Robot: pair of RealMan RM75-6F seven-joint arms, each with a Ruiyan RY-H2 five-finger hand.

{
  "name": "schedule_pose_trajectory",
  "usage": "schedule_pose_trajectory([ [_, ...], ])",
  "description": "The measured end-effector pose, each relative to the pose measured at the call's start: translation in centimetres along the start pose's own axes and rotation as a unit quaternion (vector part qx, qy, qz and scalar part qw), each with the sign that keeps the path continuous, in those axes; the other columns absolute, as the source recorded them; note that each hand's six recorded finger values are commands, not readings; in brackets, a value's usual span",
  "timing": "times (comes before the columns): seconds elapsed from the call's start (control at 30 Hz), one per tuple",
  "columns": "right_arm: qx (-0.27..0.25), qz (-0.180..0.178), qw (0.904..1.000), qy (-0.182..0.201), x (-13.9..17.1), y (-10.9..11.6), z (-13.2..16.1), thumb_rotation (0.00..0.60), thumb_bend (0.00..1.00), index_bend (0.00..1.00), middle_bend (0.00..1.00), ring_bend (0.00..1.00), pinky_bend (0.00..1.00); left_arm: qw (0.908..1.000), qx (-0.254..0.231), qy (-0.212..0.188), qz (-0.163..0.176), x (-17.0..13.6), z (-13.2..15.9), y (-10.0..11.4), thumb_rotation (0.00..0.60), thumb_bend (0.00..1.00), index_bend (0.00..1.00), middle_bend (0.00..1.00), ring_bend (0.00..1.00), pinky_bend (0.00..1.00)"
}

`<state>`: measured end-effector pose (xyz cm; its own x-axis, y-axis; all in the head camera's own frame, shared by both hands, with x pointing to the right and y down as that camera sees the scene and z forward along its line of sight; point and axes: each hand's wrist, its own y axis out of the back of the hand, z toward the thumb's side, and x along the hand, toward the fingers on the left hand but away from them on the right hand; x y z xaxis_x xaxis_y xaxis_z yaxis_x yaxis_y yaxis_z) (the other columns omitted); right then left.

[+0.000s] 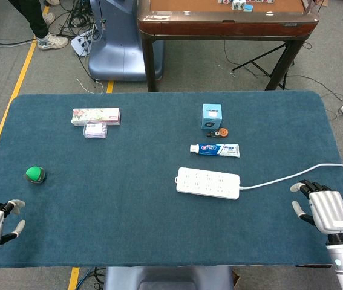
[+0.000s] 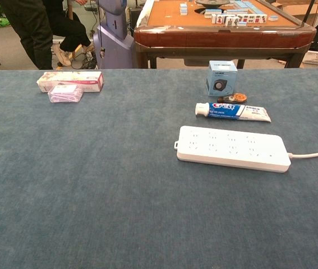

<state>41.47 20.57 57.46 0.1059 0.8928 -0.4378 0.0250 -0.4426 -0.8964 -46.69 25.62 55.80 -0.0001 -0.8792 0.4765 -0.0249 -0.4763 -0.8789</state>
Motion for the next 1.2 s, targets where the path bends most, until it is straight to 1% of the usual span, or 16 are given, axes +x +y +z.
schedule_pose_trajectory([
  [0.13,0.000,0.011,0.9999,0.003,-0.3,-0.5,0.2,0.600,0.31,0.41,0.38,0.40,0.51,1.0000,0.002,0.003,-0.001,-0.1,-0.2,-0.1,0.600,0.33,0.47,0.50,0.47,0.72],
  [0.23,0.003,0.021,0.9997,0.014,-0.9,-0.9,0.8,0.600,0.32,0.41,0.39,0.40,0.52,1.0000,0.001,0.007,0.002,-0.1,-0.4,0.1,0.600,0.33,0.47,0.50,0.47,0.72],
  [0.3,0.004,0.027,0.9993,0.024,-1.4,-1.2,1.4,0.600,0.34,0.41,0.42,0.42,0.57,0.9999,-0.002,0.009,0.004,-0.2,-0.5,0.3,0.600,0.33,0.47,0.50,0.47,0.72],
  [0.33,0.005,0.030,0.9991,0.029,-1.6,-1.3,1.6,0.600,0.36,0.41,0.45,0.45,0.62,0.9999,-0.003,0.011,0.005,-0.2,-0.6,0.3,0.600,0.34,0.47,0.50,0.47,0.72],
  [0.4,0.012,0.037,0.9984,0.041,-2.3,-1.6,2.4,0.600,0.40,0.39,0.57,0.57,0.75,0.9999,-0.004,0.012,0.005,-0.1,-0.7,0.3,0.600,0.33,0.47,0.50,0.47,0.72],
  [0.43,0.016,0.040,0.9979,0.047,-2.6,-1.7,2.7,0.600,0.42,0.38,0.62,0.63,0.79,0.9999,-0.004,0.012,0.004,-0.1,-0.7,0.3,0.600,0.34,0.47,0.50,0.47,0.72],
  [0.53,0.037,0.050,0.9958,0.067,-3.8,-1.9,4.1,0.600,0.56,0.36,0.80,0.82,0.94,0.9999,-0.004,0.013,0.004,0.0,-0.9,0.3,0.600,0.33,0.47,0.50,0.47,0.72],
  [0.57,0.045,0.056,0.9946,0.075,-4.3,-2.0,4.7,0.600,0.64,0.36,0.87,0.89,0.98,0.9999,-0.005,0.013,0.005,0.0,-0.9,0.4,0.600,0.33,0.47,0.50,0.47,0.72],
  [0.6,0.050,0.060,0.9937,0.081,-4.7,-2.1,5.2,0.600,0.68,0.36,0.90,0.93,0.99,0.9999,-0.005,0.014,0.006,0.0,-0.9,0.5,0.600,0.33,0.47,0.50,0.47,0.72],
  [0.67,0.063,0.071,0.9913,0.091,-5.7,-2.4,6.1,0.600,0.80,0.36,0.97,0.99,1.00,0.9999,-0.006,0.014,0.007,-0.1,-0.9,0.5,0.600,0.33,0.47,0.50,0.47,0.72],
  [0.77,0.085,0.084,0.9878,0.100,-7.0,-2.7,7.3,0.600,0.91,0.36,1.00,1.00,1.00,0.9998,-0.008,0.016,0.009,-0.1,-1.1,0.6,0.600,0.33,0.47,0.50,0.47,0.72],
  [0.87,0.103,0.094,0.9845,0.105,-8.0,-3.1,8.5,0.600,0.97,0.36,1.00,1.00,1.00,0.9998,-0.009,0.018,0.009,-0.1,-1.2,0.7,0.600,0.33,0.47,0.50,0.47,0.72],
  [1.07,0.123,0.112,0.9793,0.116,-9.5,-3.9,10.8,0.600,0.99,0.36,1.00,1.00,1.00,0.9997,-0.012,0.020,0.011,-0.1,-1.4,0.9,0.600,0.33,0.47,0.50,0.47,0.72],
  [1.2,0.129,0.124,0.9766,0.120,-10.0,-4.7,11.7,0.600,1.00,0.36,1.00,1.00,1.00,0.9996,-0.012,0.021,0.013,-0.1,-1.5,1.0,0.600,0.33,0.47,0.50,0.47,0.72],
])
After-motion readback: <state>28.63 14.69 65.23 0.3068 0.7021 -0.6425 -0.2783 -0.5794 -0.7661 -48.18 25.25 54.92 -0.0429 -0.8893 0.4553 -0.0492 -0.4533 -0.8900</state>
